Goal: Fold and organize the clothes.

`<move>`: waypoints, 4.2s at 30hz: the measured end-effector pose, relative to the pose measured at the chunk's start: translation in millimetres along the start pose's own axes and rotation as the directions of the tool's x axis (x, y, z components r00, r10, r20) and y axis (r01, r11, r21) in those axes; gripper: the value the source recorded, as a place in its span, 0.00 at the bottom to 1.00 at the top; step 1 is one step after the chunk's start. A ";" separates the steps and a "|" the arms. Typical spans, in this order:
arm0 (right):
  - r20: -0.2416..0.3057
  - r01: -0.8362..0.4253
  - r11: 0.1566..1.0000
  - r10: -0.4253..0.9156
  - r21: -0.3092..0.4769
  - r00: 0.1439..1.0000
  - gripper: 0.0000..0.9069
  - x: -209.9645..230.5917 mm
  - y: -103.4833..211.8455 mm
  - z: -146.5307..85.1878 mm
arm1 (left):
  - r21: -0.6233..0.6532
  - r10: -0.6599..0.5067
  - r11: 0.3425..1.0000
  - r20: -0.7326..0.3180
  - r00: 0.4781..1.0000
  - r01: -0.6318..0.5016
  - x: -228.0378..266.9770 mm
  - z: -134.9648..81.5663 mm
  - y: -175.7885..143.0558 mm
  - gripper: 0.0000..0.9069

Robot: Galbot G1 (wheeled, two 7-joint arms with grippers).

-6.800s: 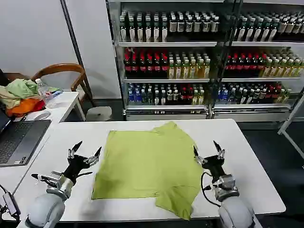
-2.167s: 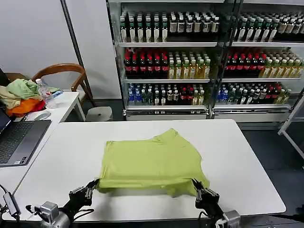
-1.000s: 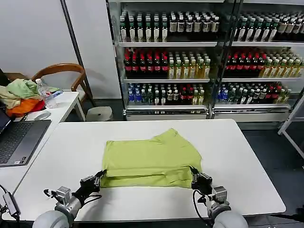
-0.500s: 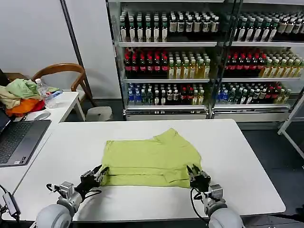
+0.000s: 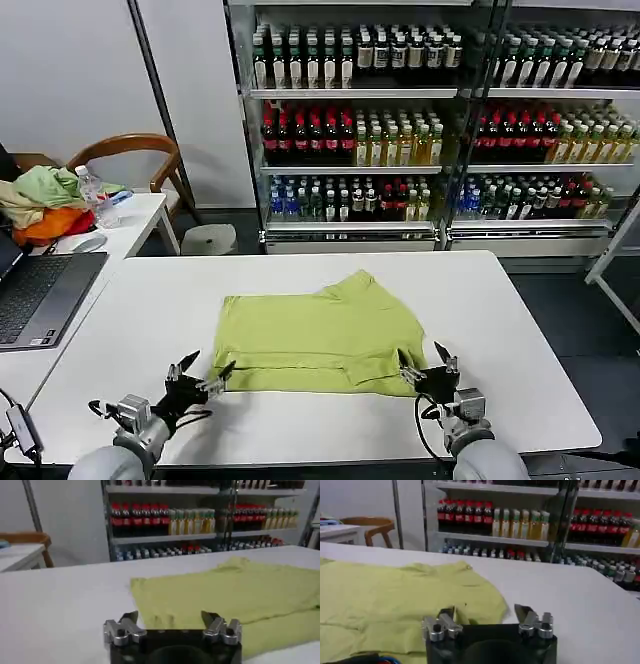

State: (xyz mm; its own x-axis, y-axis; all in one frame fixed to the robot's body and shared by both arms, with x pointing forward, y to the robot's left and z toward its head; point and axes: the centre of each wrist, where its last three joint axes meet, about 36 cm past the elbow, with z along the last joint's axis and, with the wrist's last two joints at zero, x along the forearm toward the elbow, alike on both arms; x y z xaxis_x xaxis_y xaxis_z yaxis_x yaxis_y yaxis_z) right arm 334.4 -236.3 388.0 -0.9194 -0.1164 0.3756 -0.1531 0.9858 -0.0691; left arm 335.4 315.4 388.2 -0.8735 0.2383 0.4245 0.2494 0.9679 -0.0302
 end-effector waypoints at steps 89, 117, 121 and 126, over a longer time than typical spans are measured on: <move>-0.061 0.089 0.995 -0.086 0.050 0.994 1.00 117.2 14.2 -11.7 | -0.064 -0.019 0.998 -0.178 0.984 0.008 91.8 -29.0 -44.6 1.00; 0.019 0.092 0.996 -0.091 -0.010 0.996 1.00 -94.0 8.8 -97.5 | -0.011 -0.040 0.999 -0.045 0.998 0.039 -21.8 -63.9 45.5 1.00; 0.000 0.099 0.995 -0.099 -0.012 0.995 1.00 -124.1 16.5 -103.4 | -0.001 -0.044 0.999 -0.062 0.997 0.044 -37.6 -60.4 57.9 1.00; -0.033 0.108 0.994 -0.109 -0.024 0.994 1.00 -154.9 26.4 -104.2 | 0.013 -0.039 0.999 -0.074 0.997 0.040 -50.4 -57.7 67.4 1.00</move>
State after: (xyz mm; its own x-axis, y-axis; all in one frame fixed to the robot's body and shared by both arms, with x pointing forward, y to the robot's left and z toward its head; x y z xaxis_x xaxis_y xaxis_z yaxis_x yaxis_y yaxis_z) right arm 510.5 -179.6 424.3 -0.8851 -0.2188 0.4108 -0.2427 0.9701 -0.0064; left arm 420.4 364.1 417.0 -0.8494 0.1941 0.4908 0.2090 0.9776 -0.0249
